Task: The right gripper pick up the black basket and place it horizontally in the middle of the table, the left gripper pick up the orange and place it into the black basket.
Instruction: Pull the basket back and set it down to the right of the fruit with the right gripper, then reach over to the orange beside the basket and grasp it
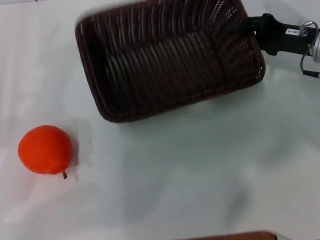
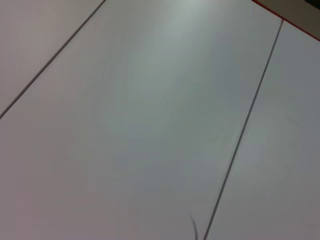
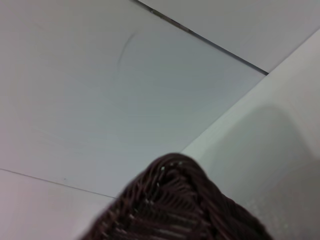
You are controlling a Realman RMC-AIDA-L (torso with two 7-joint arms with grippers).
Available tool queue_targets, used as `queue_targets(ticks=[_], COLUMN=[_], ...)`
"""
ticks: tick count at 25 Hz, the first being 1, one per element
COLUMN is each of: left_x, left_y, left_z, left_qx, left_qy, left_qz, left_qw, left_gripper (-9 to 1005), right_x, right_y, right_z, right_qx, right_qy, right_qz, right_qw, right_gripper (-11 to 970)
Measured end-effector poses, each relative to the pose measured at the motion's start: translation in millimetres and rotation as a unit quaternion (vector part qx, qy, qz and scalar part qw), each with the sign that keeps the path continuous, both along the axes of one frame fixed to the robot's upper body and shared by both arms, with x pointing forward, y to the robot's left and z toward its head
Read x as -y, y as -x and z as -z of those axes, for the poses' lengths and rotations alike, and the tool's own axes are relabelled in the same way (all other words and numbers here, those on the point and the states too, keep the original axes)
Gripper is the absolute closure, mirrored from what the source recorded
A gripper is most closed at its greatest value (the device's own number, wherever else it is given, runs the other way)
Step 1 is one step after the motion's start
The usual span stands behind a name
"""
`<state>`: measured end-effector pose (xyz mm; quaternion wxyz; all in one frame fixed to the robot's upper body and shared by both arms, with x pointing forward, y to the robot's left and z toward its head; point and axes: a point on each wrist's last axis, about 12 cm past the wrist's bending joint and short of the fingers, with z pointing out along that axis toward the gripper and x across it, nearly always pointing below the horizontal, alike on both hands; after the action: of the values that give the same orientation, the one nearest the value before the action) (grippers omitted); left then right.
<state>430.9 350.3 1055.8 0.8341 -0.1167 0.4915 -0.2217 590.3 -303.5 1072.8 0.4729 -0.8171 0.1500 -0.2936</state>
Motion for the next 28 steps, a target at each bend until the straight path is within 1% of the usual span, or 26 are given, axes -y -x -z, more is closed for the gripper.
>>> queue_targets(ticks=[4,10,15,18,21,23,26,28], left_x=[0,0,-1,-1,-1,-1,-5,-8], left_y=[0.0,0.0,0.2,0.1,-0.1,0.7,5.3,10.8], left_z=[0.0,0.2,0.1,-0.2,-1.1,-3.9,-7.9,-7.6], left_qx=[0.0,-0.001,0.0,0.0,-0.001,-0.006,-0.023,-0.037], left_qy=[0.0,0.0,0.001,0.0,-0.011,-0.035,-0.076,-0.096], left_qz=[0.0,0.0,-0.003,-0.003,0.01,0.041,0.106,0.137], left_qw=[1.0,1.0,1.0,1.0,1.0,0.999,0.991,0.985], left_gripper=[110,111,111,111,111,111,111,111], right_x=[-2,-4,-5,-3,6,15,29,37], right_y=[0.9,2.0,4.9,7.7,9.9,10.5,9.2,6.9], right_z=[1.5,1.2,0.8,1.3,-0.3,-4.9,-14.8,-21.6], right_qx=[-0.003,-0.003,-0.004,-0.008,-0.008,0.001,0.021,0.035], right_qy=[-0.005,-0.009,-0.017,-0.022,-0.027,-0.036,-0.051,-0.06], right_qz=[-0.001,-0.008,-0.018,-0.019,-0.006,0.006,0.024,0.037], right_qw=[1.0,1.0,1.0,1.0,1.0,0.999,0.998,0.997], right_gripper=[686,455,240,240,240,239,239,239])
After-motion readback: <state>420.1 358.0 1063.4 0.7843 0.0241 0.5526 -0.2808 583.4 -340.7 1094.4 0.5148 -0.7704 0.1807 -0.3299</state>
